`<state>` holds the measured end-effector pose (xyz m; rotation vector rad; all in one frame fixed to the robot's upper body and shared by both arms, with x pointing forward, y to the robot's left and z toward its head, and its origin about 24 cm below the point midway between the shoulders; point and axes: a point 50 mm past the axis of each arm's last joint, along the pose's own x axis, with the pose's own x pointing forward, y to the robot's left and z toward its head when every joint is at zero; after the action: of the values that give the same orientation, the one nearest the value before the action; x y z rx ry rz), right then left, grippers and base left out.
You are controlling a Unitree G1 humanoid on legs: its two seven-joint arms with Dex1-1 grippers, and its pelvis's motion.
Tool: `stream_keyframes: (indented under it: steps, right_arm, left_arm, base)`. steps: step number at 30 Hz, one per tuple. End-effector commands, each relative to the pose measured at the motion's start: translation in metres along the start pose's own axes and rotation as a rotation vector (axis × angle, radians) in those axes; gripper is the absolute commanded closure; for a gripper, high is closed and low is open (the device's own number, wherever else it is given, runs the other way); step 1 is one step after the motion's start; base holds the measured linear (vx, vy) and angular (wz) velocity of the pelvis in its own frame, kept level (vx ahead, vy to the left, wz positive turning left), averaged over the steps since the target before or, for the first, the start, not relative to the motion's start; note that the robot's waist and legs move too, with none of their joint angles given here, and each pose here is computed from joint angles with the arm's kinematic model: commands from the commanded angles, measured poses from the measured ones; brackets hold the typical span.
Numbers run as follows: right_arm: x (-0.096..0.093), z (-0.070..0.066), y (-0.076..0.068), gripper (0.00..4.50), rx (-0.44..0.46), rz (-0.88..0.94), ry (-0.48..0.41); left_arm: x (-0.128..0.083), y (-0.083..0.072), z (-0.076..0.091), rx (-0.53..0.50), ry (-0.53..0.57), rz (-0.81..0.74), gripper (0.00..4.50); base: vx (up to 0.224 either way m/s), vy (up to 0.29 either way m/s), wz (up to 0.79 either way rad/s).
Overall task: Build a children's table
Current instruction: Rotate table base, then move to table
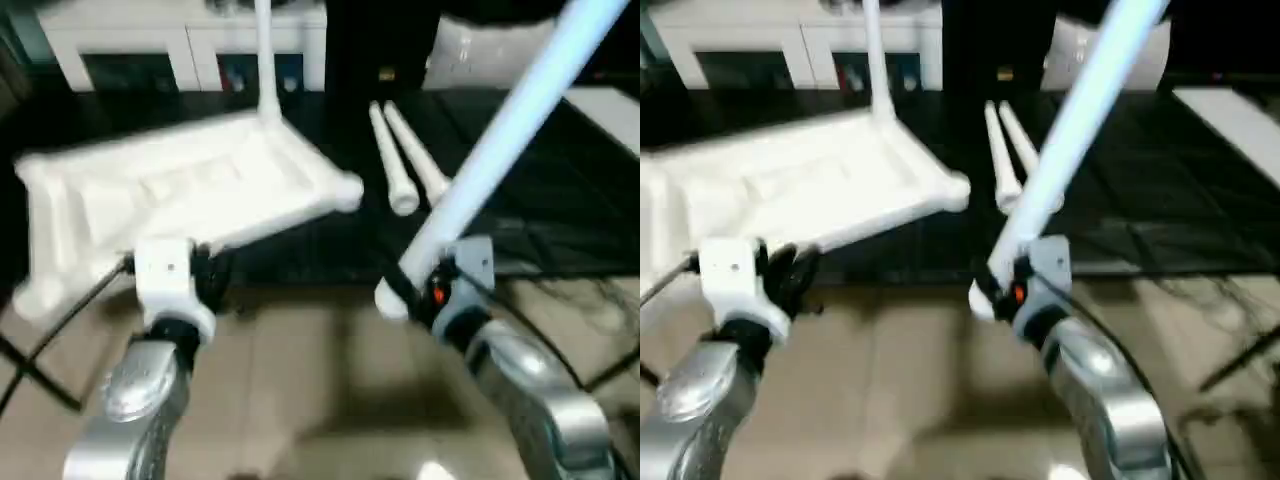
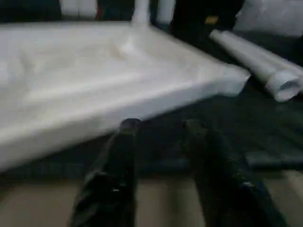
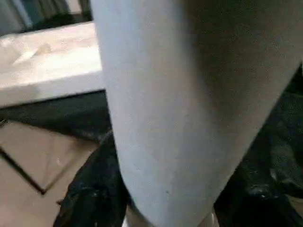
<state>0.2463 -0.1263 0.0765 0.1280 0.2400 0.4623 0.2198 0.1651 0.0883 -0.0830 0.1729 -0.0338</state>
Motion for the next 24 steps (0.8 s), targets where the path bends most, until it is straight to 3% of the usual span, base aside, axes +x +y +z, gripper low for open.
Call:
stream_keyframes:
  steps: [1,12,24]
  right_arm:
    - [0.0,0.0113,0.0034,2.61,-0.026,0.026,-0.036]
    - [0.0015,0.0111,0.0056,2.61,-0.031,0.055,-0.025]
    - [0.0035,0.0127,0.0073,2.61,-0.019,0.06,-0.038]
  left_arm:
    - [-0.0007,-0.001,0.0066,-0.006,-0.044,0.007,2.75]
    - [-0.004,-0.0038,0.0088,0.008,-0.074,0.024,2.75]
    - [0.0002,-0.0087,0.0111,0.045,-0.083,-0.025,2.75]
  base:
    - [0.0,0.0,0.0]
    - [0.045,0.015,-0.01]
    - [0.152,-0.003,0.02]
